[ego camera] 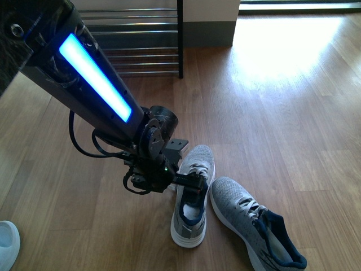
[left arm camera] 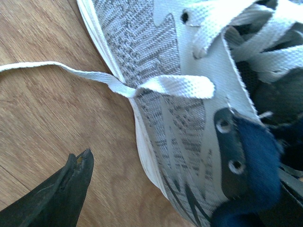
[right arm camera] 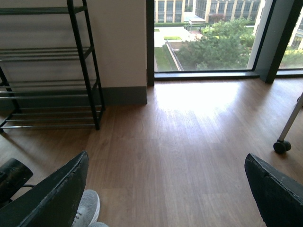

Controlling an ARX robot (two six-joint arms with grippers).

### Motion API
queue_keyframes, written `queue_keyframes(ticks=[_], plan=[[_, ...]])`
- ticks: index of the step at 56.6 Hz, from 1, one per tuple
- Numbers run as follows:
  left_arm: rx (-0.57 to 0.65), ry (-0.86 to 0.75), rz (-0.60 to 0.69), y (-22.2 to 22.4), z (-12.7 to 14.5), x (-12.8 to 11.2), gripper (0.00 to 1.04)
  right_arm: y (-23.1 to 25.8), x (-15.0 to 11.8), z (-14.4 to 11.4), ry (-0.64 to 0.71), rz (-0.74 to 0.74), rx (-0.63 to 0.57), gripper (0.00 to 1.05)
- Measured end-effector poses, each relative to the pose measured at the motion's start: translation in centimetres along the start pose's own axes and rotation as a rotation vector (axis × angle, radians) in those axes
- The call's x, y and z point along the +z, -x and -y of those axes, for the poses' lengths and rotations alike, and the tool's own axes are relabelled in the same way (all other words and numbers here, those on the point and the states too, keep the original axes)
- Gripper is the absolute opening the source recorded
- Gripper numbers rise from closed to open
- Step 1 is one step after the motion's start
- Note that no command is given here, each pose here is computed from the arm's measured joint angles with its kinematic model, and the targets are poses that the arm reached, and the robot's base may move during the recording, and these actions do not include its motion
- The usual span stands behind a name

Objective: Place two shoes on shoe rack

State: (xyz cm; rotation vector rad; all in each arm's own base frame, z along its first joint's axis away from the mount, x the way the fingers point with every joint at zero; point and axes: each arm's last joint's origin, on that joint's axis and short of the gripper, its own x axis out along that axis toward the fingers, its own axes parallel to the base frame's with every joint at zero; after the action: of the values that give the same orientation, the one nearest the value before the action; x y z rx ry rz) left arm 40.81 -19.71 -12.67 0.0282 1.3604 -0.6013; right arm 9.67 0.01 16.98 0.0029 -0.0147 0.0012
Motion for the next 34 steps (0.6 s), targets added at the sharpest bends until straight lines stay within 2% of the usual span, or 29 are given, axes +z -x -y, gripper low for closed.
queue_keyframes(ticks=[9, 29, 34], plan=[[0.050, -0.033, 0.014, -0.5, -0.3, 0.4, 0.61, 0.0, 0.0, 0.0, 0.000, 0.000, 0.000, 0.96], [0.079, -0.043, 0.029, -0.5, -1.0, 0.5, 0.11, 0.0, 0.0, 0.0, 0.000, 0.000, 0.000, 0.96], [0.096, -0.034, 0.039, -0.5, -1.4, 0.3, 0.01, 0.0, 0.0, 0.0, 0.000, 0.000, 0.000, 0.96]])
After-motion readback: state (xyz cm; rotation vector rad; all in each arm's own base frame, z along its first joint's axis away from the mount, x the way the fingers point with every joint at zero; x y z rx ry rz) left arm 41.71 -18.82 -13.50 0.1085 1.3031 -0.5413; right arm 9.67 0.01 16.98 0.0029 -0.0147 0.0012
